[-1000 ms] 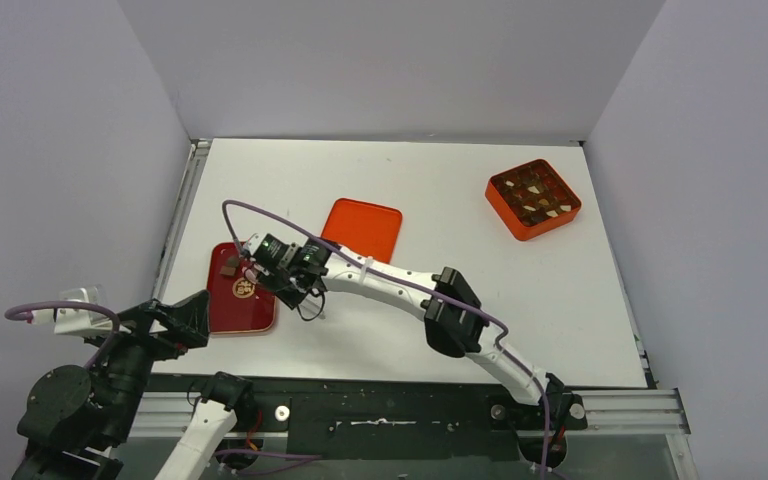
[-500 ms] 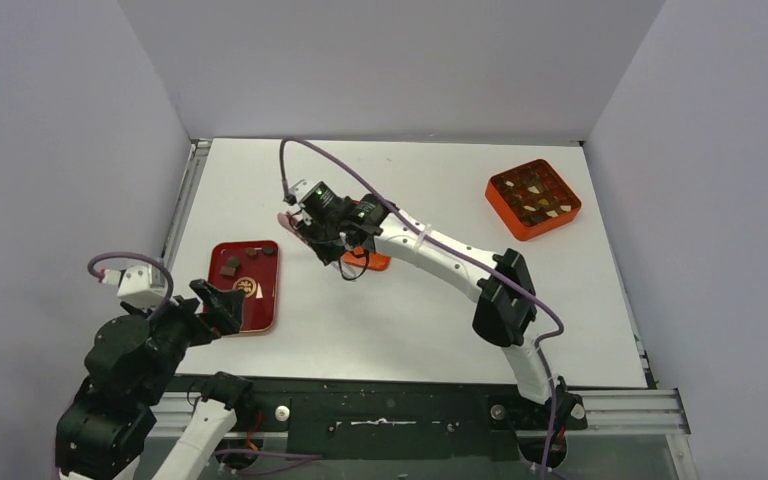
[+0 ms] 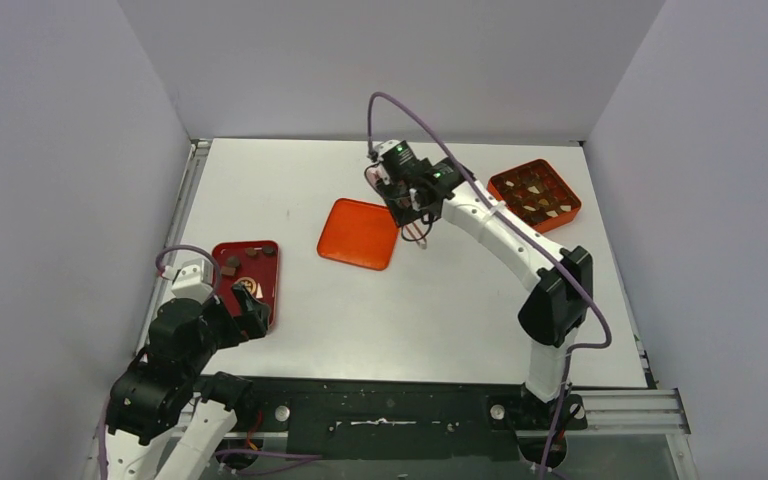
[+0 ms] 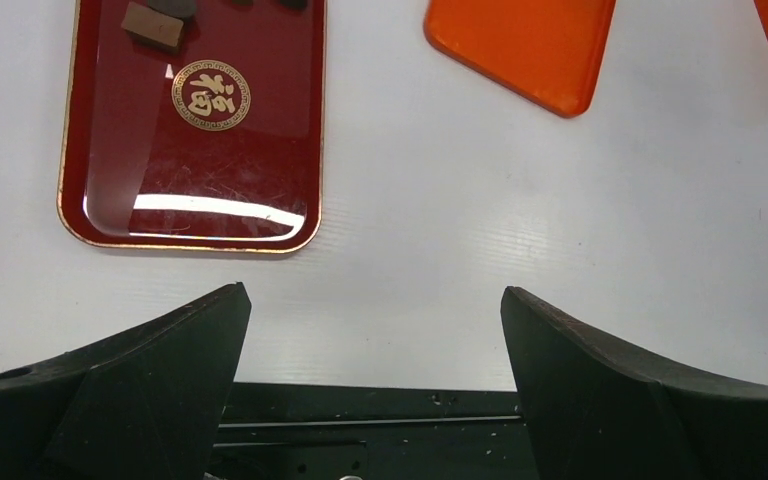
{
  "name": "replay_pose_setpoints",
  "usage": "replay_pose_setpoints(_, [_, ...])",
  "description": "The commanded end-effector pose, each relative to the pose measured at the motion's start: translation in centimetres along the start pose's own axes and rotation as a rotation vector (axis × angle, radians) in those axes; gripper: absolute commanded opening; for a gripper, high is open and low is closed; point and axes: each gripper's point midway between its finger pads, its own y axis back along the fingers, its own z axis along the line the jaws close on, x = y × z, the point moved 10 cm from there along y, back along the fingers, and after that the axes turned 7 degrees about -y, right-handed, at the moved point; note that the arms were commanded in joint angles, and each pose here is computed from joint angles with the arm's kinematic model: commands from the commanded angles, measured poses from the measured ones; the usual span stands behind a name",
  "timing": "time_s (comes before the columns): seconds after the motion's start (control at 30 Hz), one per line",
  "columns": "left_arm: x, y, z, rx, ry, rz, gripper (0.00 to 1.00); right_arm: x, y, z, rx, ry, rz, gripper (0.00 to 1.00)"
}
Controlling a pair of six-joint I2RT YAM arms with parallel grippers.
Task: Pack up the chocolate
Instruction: Place the fake chocolate in the packing box.
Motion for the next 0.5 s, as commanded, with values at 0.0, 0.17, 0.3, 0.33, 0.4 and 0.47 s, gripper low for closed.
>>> replay_pose_setpoints(0.0, [-0.9, -0.1, -0.4, 0.068, -0.022, -0.121, 0.97, -0.4, 3.5, -5.4, 0.122, -0.067, -0.051, 0.17])
replay_pose_setpoints(0.17, [-0.7, -0.3, -0.6, 0.124, -0.052, -0.145, 0.97, 0.5, 4.4, -11.3, 0.205, -0.189, -0.016, 0.18])
replay_pose_setpoints(0.3, [-0.4, -0.4, -0.4, 0.112, -0.047, -0.154, 0.97, 1.3, 5.2, -16.5, 0.286, -0.315, 0.0, 0.19])
replay_pose_setpoints(0.33, [-0.3, -0.5, -0.3, 0.102, -0.043, -0.156, 0.97, 1.5, 5.3, -17.7, 0.3, -0.347, 0.004, 0.19])
replay_pose_setpoints(0.4, [-0.3, -0.5, -0.2, 0.091, -0.038, -0.151, 0.97, 2.0, 5.7, -19.7, 0.326, -0.4, 0.016, 0.2])
replay_pose_setpoints(0.47, [-0.3, -0.5, -0.2, 0.088, -0.033, -0.146, 0.97, 2.4, 6.1, -21.4, 0.35, -0.44, 0.025, 0.2])
